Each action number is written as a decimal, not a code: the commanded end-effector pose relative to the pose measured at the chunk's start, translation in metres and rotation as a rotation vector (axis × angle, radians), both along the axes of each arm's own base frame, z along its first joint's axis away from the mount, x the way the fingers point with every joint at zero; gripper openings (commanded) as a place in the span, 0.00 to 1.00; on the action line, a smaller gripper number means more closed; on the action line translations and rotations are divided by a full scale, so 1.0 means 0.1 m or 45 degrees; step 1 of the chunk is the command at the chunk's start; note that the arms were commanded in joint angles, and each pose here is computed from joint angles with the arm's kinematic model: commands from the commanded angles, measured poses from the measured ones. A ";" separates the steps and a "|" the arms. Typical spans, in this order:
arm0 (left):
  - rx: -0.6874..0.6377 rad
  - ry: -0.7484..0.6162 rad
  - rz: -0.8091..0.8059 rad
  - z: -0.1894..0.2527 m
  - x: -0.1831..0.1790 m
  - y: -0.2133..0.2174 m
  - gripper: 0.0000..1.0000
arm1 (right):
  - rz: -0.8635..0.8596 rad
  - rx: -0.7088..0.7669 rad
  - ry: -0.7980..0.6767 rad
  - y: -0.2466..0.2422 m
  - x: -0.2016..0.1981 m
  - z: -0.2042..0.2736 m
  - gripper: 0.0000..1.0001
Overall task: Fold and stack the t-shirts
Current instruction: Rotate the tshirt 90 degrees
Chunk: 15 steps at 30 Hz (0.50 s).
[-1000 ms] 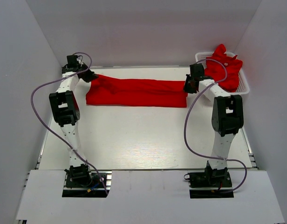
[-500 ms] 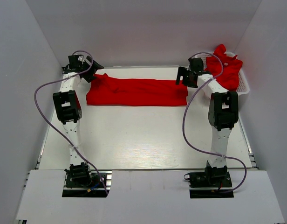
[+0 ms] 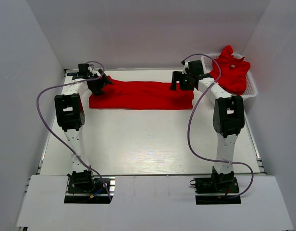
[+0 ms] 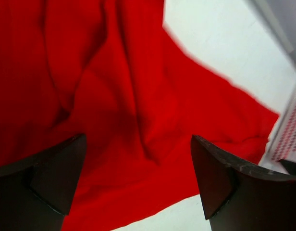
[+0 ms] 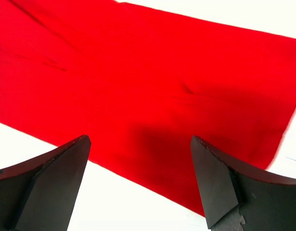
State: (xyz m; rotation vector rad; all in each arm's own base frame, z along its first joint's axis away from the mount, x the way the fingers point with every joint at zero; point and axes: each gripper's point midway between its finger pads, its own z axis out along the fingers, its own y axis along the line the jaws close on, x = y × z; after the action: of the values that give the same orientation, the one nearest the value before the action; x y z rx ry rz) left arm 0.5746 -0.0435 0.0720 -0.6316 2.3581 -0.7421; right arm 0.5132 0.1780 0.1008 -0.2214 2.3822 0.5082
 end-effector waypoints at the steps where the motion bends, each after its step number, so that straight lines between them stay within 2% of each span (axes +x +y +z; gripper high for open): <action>1: 0.045 0.056 -0.062 -0.02 -0.27 -0.16 0.99 | 0.010 0.056 0.020 0.03 0.05 -0.03 0.90; 6: 0.082 0.220 -0.069 -0.45 -0.43 -0.26 0.99 | -0.047 0.038 0.163 -0.03 -0.05 -0.47 0.90; 9: 0.123 0.251 -0.025 -0.60 -0.32 -0.23 0.99 | -0.066 -0.007 0.263 -0.11 -0.35 -0.69 0.90; 10: 0.133 0.211 -0.016 -0.56 -0.20 -0.21 0.99 | -0.061 -0.012 0.264 -0.10 -0.44 -0.65 0.90; 11: 0.123 0.209 -0.002 -0.58 -0.14 -0.21 0.99 | -0.059 -0.042 0.393 -0.17 -0.82 -0.97 0.90; 13: 0.082 0.116 -0.030 -0.55 0.15 -0.33 0.99 | -0.050 -0.040 0.358 -0.14 -1.01 -0.79 0.90; 14: 0.076 0.088 -0.038 -0.55 0.25 -0.42 0.99 | 0.007 -0.070 0.491 -0.14 -1.53 -1.09 0.90; 15: 0.076 -0.025 -0.048 -0.37 0.49 -0.49 0.99 | 0.038 -0.070 0.507 -0.09 -1.69 -1.10 0.90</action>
State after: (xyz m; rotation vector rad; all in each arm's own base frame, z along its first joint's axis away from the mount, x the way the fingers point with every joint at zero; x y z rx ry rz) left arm 0.5973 -0.0745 0.0464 -0.5985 2.4107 -0.7012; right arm 0.4333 0.1647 0.0304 -0.1575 2.5495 0.5234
